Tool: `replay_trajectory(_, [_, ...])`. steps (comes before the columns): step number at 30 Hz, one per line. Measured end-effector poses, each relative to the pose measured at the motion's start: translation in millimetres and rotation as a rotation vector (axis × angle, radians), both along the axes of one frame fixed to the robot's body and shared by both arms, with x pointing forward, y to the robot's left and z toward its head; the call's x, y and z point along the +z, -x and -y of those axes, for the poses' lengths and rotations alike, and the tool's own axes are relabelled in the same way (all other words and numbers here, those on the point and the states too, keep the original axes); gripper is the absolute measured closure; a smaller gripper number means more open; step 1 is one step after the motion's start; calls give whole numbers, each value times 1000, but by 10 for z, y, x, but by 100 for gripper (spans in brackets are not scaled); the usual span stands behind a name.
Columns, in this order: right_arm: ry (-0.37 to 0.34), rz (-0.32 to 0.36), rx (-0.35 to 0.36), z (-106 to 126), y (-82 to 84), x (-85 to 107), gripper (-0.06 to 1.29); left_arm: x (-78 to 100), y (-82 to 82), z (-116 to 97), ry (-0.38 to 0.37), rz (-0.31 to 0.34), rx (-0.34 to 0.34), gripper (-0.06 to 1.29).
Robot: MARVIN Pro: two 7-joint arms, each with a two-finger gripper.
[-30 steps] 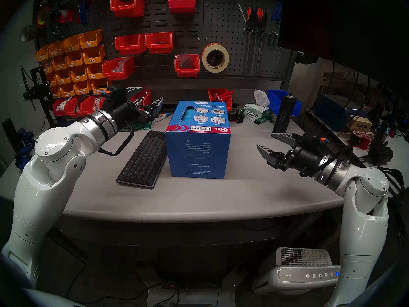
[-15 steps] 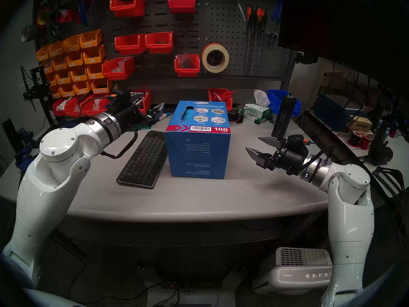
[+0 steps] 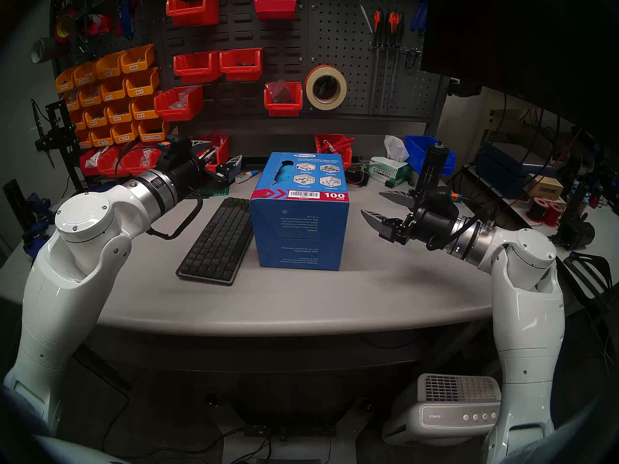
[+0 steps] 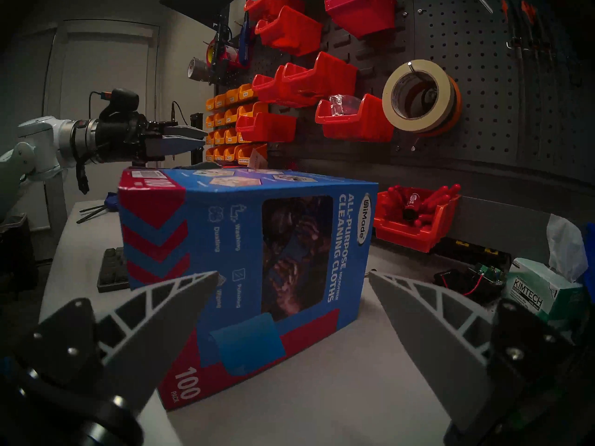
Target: Take out a shop towel
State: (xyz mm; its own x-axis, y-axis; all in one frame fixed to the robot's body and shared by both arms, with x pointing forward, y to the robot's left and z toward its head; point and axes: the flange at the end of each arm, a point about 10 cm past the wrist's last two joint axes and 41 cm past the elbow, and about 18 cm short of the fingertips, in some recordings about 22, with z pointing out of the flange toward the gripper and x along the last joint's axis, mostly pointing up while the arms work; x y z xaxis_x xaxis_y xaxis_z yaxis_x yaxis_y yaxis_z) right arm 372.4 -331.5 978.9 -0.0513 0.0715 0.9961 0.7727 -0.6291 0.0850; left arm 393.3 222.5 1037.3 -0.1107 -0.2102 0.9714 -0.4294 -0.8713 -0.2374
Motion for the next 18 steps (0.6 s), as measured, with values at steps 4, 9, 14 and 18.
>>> replay_trajectory(4, [0,4,9,-6,2,37,0,-48,-54,-51,-9,-36,-46,-3])
replay_trajectory(9, [-2,0,19,-16,11,62,0,-35,-154,-143,-40,-56,-87,-3])
replay_trajectory(14, [0,-9,32,-51,42,67,0,4,-213,-156,-65,-59,-118,-3])
replay_trajectory(18, [-8,-24,45,-117,98,22,0,-3,-255,-114,-105,-63,-141,-3])
